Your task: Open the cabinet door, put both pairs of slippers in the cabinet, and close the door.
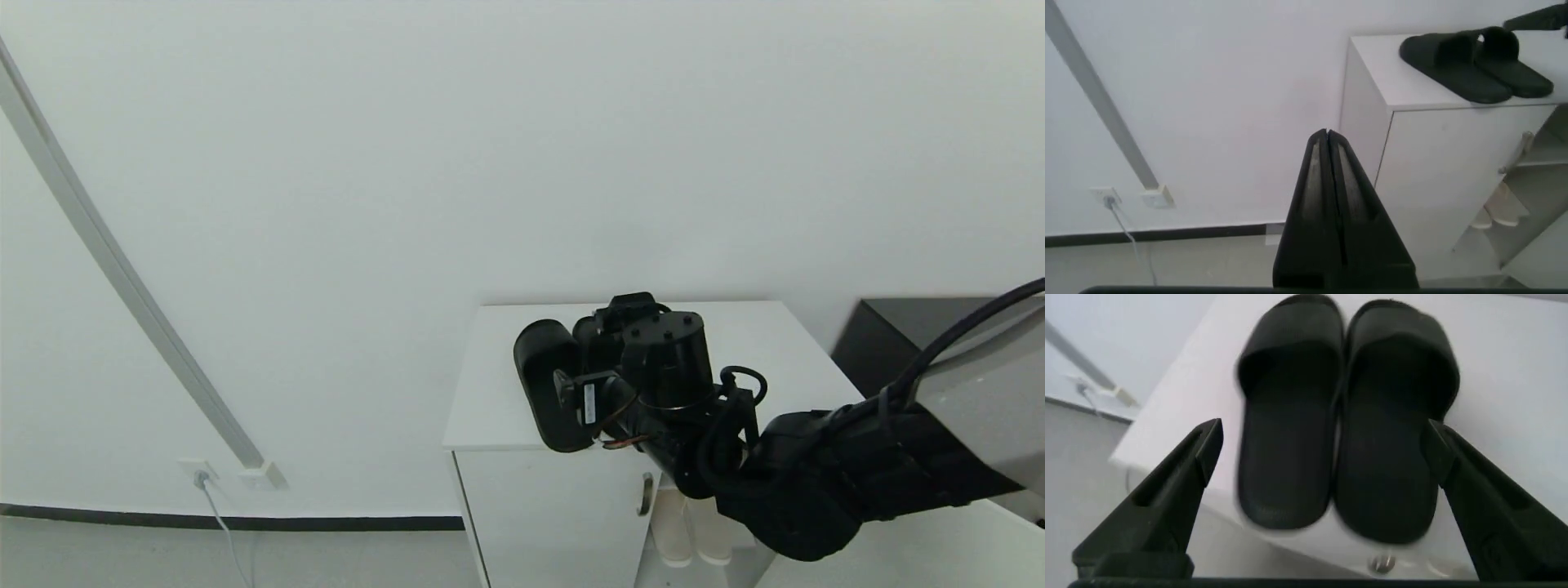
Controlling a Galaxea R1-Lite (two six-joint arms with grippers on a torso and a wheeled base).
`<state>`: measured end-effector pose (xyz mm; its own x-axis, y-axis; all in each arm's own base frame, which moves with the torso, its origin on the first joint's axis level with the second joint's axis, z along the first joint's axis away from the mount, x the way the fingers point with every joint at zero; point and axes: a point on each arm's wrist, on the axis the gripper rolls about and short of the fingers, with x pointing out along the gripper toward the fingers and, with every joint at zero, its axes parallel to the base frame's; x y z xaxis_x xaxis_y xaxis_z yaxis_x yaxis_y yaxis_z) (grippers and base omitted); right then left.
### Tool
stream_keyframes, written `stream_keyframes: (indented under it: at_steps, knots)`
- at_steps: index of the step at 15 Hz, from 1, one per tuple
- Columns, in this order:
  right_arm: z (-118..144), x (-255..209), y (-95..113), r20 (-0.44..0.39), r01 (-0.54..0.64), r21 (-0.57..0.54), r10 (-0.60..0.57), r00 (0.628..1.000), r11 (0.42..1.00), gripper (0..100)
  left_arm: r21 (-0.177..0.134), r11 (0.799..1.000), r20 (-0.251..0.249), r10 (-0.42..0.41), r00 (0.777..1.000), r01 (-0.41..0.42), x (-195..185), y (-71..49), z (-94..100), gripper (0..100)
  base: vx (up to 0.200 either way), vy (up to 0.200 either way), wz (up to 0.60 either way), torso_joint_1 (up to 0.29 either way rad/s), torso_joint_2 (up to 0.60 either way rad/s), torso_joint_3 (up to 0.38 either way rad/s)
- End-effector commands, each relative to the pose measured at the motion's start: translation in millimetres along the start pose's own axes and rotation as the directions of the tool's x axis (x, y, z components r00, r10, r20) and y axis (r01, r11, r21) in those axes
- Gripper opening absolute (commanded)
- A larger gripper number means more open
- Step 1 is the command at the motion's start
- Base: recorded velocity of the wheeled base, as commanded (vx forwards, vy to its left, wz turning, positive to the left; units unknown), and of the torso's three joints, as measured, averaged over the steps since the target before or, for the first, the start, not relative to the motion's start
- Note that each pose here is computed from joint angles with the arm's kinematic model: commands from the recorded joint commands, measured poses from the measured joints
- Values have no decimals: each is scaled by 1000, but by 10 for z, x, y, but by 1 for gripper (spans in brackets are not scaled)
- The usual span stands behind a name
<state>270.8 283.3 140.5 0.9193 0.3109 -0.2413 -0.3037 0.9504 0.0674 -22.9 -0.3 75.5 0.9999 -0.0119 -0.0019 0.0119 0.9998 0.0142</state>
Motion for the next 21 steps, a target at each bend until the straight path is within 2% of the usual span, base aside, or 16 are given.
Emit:
stream_keyframes:
  at_steps: [1, 5, 8, 16, 21]
  knots:
    - [-267, 179, 18, -25, 10, -21, -10, 1000, 1000, 100, 0, 1000, 0, 0, 1000, 0, 0, 0, 1, 0, 200, 0, 0, 2, 2, 7]
    - [-455, 325, 8, -35, 22, -20, -23, 999, 1000, 100, -8, 1000, 0, 1, 1000, -1, 0, 0, 1, 0, 0, 0, 0, 0, 0, 0]
    - [-542, 463, 4, -3, 30, -5, -30, 1000, 1000, 100, -8, 1000, 0, 1, 1000, -1, 0, 0, 1, 0, 0, 0, 0, 0, 0, 0]
    - [-643, 1049, -51, 56, 75, 0, -75, 996, 997, 100, -8, 1000, 0, 3, 1000, -3, 0, 1, 1, 0, 0, 0, 0, 0, 0, 0]
    - [-571, 1275, -32, 70, 89, 10, -89, 994, 996, 100, -8, 1000, 2, 3, 1000, -3, 0, 1, 2, 0, 0, 0, 0, 0, 0, 0]
